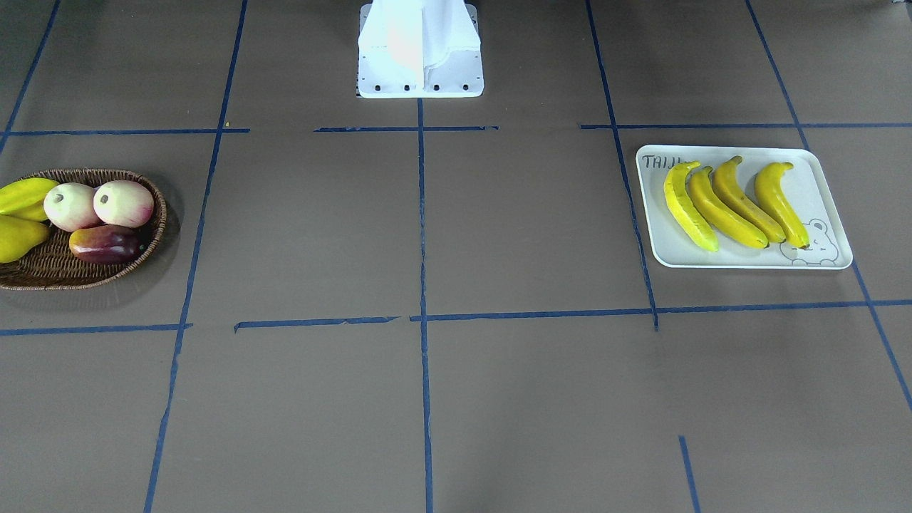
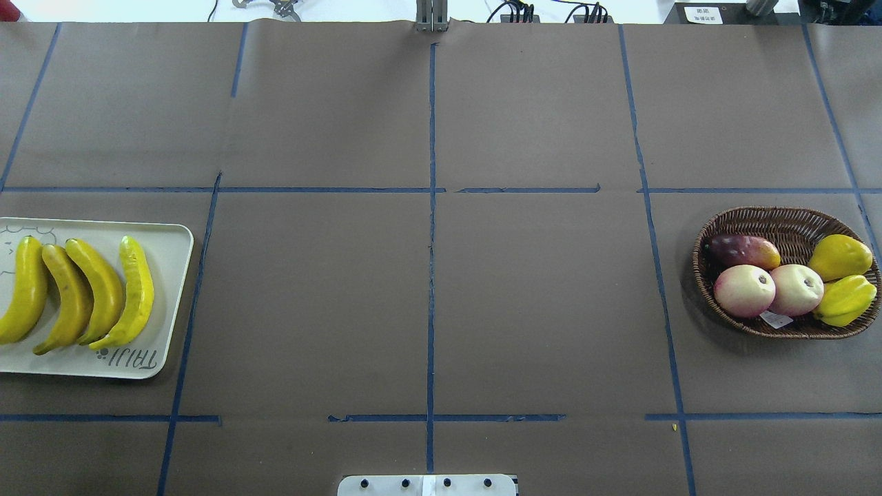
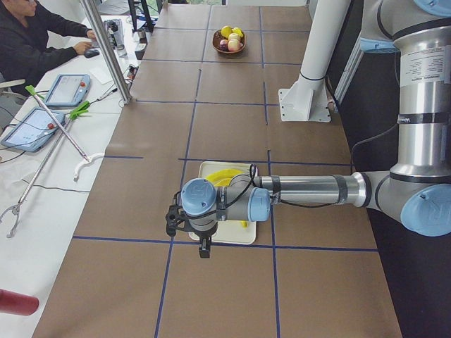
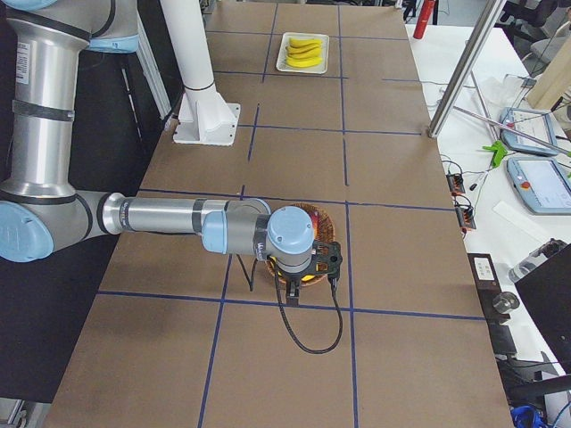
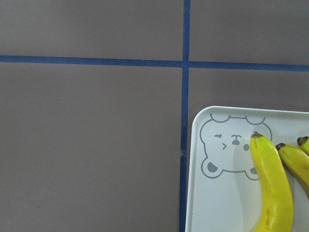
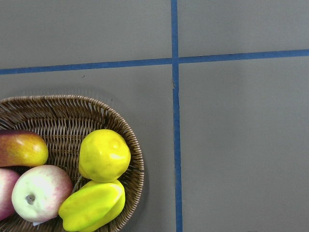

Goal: Transfer all bananas from basket to plate

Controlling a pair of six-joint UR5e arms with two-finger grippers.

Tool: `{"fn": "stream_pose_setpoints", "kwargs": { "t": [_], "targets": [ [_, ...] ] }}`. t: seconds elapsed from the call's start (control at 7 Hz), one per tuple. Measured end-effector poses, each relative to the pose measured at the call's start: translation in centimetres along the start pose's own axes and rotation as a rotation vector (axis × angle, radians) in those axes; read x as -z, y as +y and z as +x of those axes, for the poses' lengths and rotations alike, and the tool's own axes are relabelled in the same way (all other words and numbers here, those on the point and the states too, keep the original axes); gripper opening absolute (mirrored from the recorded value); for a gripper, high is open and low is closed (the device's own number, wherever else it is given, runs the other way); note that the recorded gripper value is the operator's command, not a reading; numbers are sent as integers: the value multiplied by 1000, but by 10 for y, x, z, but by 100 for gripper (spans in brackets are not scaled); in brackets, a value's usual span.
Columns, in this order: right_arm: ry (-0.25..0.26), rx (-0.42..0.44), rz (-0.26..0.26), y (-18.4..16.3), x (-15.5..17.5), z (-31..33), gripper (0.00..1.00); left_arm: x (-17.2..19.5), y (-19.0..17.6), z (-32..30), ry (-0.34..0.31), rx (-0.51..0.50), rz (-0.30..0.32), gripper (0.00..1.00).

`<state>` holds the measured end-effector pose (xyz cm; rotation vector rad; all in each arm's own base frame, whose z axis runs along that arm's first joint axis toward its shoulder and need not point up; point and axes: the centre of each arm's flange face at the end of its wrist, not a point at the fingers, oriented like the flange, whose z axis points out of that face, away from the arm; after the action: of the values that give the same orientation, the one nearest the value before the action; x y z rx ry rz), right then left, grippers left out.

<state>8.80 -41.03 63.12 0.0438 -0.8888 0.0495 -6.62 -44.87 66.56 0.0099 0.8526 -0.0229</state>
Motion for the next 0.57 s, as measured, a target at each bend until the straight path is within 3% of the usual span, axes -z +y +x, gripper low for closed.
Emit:
{"fn": "stream_pose_setpoints", "kwargs": {
  "t": [0.57],
  "targets": [
    [3,0,5,0,2,1,100,1,-2,1,-1,-1,2,100]
  ]
}}
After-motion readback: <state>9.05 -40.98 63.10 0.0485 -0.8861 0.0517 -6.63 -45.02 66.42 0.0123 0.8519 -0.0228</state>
